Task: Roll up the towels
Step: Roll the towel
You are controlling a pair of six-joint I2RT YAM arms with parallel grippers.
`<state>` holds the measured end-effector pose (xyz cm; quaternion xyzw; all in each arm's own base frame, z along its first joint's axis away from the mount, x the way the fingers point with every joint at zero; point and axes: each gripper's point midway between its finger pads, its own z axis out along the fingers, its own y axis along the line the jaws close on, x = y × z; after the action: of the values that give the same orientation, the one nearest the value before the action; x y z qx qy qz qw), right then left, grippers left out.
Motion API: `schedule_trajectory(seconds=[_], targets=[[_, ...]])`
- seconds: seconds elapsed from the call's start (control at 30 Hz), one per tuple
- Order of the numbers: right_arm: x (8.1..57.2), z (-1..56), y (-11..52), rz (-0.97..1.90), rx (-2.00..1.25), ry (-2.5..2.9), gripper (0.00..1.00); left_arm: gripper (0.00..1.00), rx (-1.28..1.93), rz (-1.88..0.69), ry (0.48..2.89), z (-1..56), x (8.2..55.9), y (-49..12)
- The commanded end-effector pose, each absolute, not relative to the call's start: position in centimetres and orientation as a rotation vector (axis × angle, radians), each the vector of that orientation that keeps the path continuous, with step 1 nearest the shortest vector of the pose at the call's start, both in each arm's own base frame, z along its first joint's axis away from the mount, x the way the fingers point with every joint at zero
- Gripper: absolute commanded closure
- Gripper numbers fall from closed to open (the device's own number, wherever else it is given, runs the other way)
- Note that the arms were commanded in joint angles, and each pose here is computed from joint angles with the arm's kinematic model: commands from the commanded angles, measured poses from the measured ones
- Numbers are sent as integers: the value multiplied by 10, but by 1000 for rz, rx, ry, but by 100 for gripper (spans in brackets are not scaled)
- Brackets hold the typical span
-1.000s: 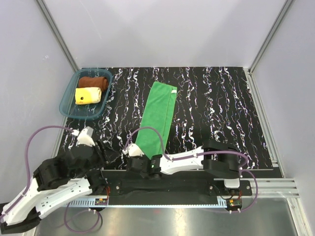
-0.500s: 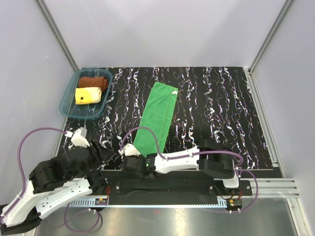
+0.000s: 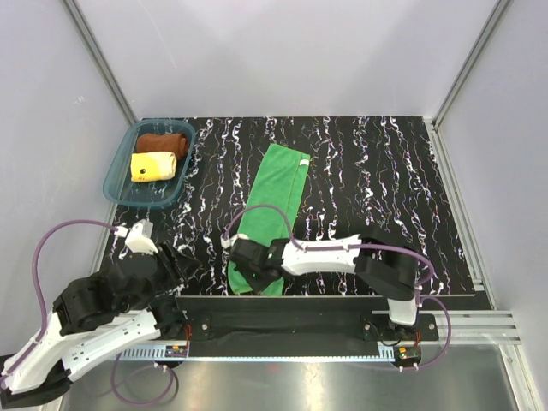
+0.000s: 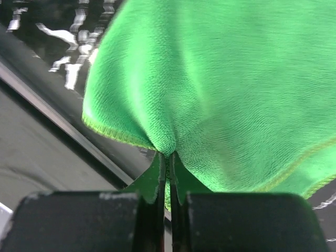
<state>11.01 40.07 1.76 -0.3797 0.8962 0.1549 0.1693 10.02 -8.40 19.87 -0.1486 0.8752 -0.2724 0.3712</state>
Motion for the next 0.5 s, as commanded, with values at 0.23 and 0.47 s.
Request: schedule_trajectory(seconds=[0.23,0.47], targets=[[129,61,390,733,-1114,2632,100,48,-391,-710,2201,200,108,-87],[116,118,408,944,-1129,2623,100,48,-380,-711,2204,198,108,-89]])
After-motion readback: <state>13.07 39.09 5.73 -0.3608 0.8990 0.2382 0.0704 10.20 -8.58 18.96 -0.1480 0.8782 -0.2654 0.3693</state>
